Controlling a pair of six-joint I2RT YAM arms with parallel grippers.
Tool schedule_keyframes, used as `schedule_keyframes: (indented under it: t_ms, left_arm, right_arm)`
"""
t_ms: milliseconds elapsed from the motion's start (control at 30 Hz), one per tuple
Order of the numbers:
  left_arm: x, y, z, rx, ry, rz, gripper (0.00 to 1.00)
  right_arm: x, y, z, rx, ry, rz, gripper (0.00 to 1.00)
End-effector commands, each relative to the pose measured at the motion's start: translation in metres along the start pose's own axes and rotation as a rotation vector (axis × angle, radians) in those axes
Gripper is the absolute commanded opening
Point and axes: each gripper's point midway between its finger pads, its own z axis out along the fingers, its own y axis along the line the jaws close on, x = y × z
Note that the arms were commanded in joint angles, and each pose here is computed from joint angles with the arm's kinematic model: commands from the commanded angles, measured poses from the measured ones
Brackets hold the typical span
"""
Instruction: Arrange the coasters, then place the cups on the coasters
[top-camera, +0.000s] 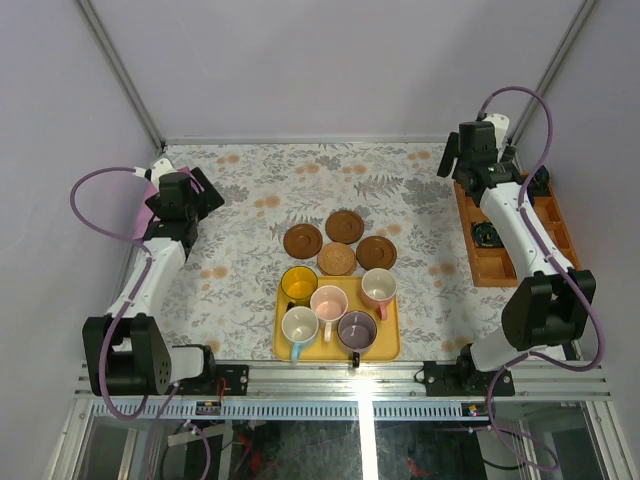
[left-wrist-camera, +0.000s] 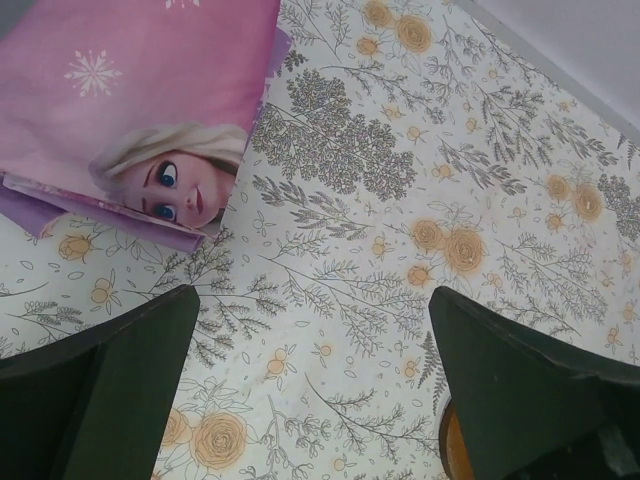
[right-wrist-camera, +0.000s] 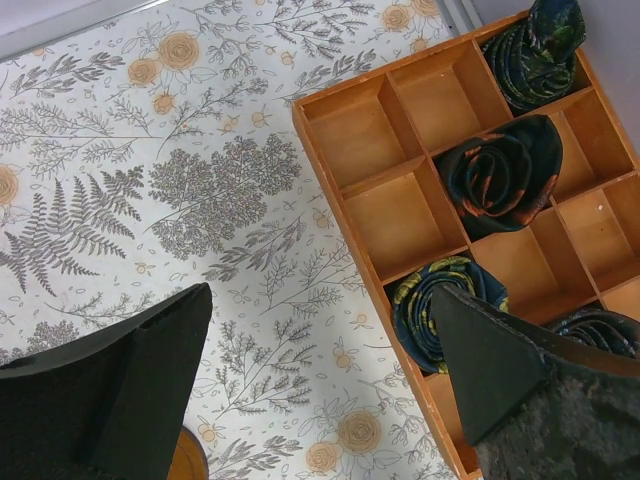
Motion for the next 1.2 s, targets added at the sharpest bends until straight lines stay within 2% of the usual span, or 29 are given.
schedule_keyframes:
  t_ms: [0,433,733,767,833,900,1033,1133,1167]
  left_arm:
    - [-0.012,0.001,0.000,-0.015,-0.044,0.015,1.00]
    - [0.001,-0.010,0.012,0.030,0.030,0.034,1.00]
    - [-0.009,-0.022,0.007,0.099,-0.015,0.036,1.00]
    - [-0.011,-0.026,0.006,0.125,-0.023,0.041,0.97]
    - [-0.015,-0.036,0.003,0.179,-0.037,0.050,0.84]
    - [-0.015,-0.046,0.001,0.234,-0.035,0.057,0.79]
    - [-0.003,-0.062,0.005,0.324,0.027,0.091,0.79]
    - [0.014,-0.074,0.009,0.404,0.106,0.105,0.72]
    - [0.021,-0.077,0.010,0.426,0.131,0.104,0.67]
  right_arm:
    - [-0.026,-0.007,-0.012,0.011,-0.094,0.051,0.99]
    - [-0.024,0.002,-0.014,-0.052,-0.110,0.062,0.99]
    - [-0.019,-0.001,-0.010,-0.028,-0.092,0.055,0.99]
    - [-0.019,0.000,-0.009,-0.030,-0.090,0.054,0.99]
    - [-0.017,0.003,-0.008,-0.048,-0.085,0.045,0.99]
    - [-0.014,0.010,-0.007,-0.081,-0.071,0.036,1.00]
    - [-0.001,0.024,-0.001,-0.146,-0.016,0.014,0.92]
    - [0.013,0.033,0.003,-0.189,0.032,0.003,0.78]
    - [0.017,0.036,0.003,-0.208,0.046,0.001,0.70]
